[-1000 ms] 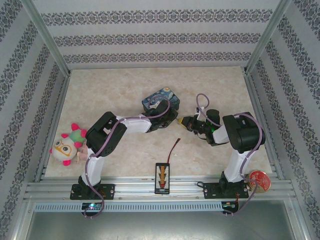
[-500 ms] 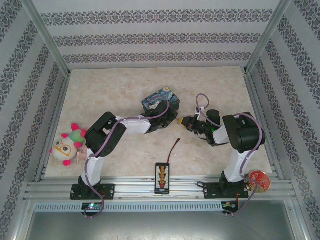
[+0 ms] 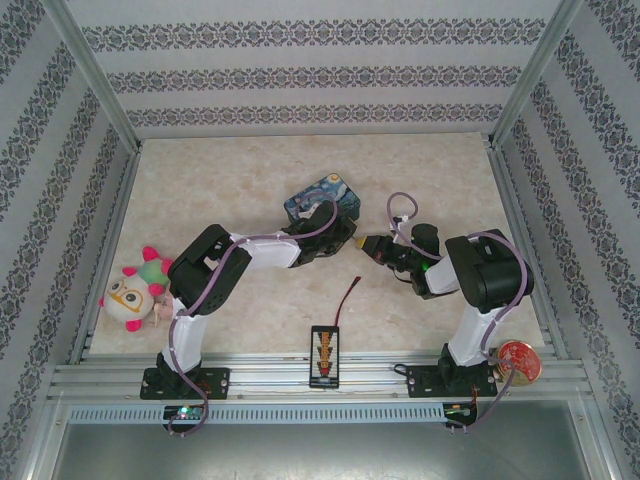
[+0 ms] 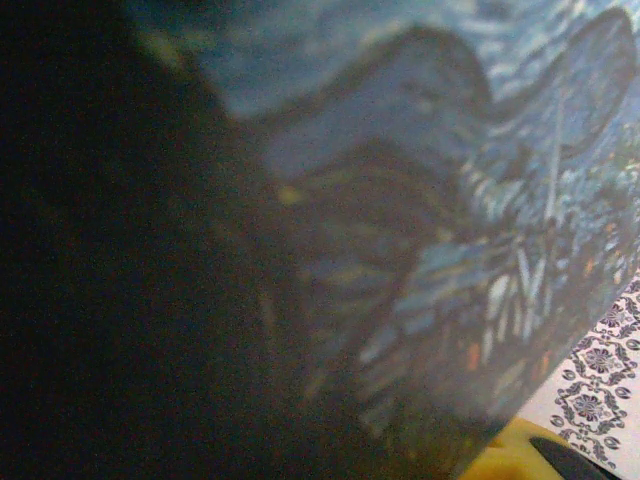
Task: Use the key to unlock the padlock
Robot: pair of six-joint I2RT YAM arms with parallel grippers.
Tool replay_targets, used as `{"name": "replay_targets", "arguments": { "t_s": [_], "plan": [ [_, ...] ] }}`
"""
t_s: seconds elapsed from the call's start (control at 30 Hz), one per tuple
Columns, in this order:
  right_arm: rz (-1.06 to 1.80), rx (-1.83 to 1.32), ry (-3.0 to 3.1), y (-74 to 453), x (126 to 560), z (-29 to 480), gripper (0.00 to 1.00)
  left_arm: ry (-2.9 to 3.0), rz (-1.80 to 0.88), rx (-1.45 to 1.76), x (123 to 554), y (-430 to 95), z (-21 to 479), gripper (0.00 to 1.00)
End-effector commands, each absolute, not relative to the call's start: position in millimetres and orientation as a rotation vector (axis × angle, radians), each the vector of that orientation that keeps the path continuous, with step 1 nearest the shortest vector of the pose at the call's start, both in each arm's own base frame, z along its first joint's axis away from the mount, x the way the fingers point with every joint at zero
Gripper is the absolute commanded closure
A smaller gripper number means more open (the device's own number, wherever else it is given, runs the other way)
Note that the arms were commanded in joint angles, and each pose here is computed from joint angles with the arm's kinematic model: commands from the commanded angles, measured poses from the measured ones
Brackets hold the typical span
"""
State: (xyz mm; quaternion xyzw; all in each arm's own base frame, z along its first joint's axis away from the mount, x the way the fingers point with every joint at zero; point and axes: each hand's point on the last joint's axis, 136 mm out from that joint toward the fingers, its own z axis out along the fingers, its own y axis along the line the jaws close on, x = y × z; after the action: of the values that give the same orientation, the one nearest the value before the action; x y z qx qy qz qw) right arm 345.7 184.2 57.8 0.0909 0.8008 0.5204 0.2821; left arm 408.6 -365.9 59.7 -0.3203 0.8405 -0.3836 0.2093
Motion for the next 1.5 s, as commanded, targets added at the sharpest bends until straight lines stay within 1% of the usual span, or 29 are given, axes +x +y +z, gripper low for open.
{"name": "replay_targets", "arguments": {
  "t_s": [0.0, 0.27, 0.67, 1.27, 1.47],
  "plan": [
    [1.329, 0.172, 2.093, 186, 348, 67, 1.0, 2.48, -1.206, -0.999, 372, -390, 44, 1.0],
    [1.294, 0.162, 2.113, 186, 343, 58, 1.0, 2.484, -1.192, -1.008, 371, -389, 43, 1.0],
    [1.187, 0.109, 2.086, 186, 355, 56, 1.0, 2.5, -1.205, -0.992, 372, -394, 45, 1.0],
    [1.363, 0.253, 2.097, 186, 362, 54, 1.0, 2.481, -1.186, -0.998, 376, -387, 42, 1.0],
    [1.368, 0.282, 2.111, 184, 358, 49, 1.0, 2.474, -1.199, -0.995, 376, -386, 42, 1.0]
  ]
}}
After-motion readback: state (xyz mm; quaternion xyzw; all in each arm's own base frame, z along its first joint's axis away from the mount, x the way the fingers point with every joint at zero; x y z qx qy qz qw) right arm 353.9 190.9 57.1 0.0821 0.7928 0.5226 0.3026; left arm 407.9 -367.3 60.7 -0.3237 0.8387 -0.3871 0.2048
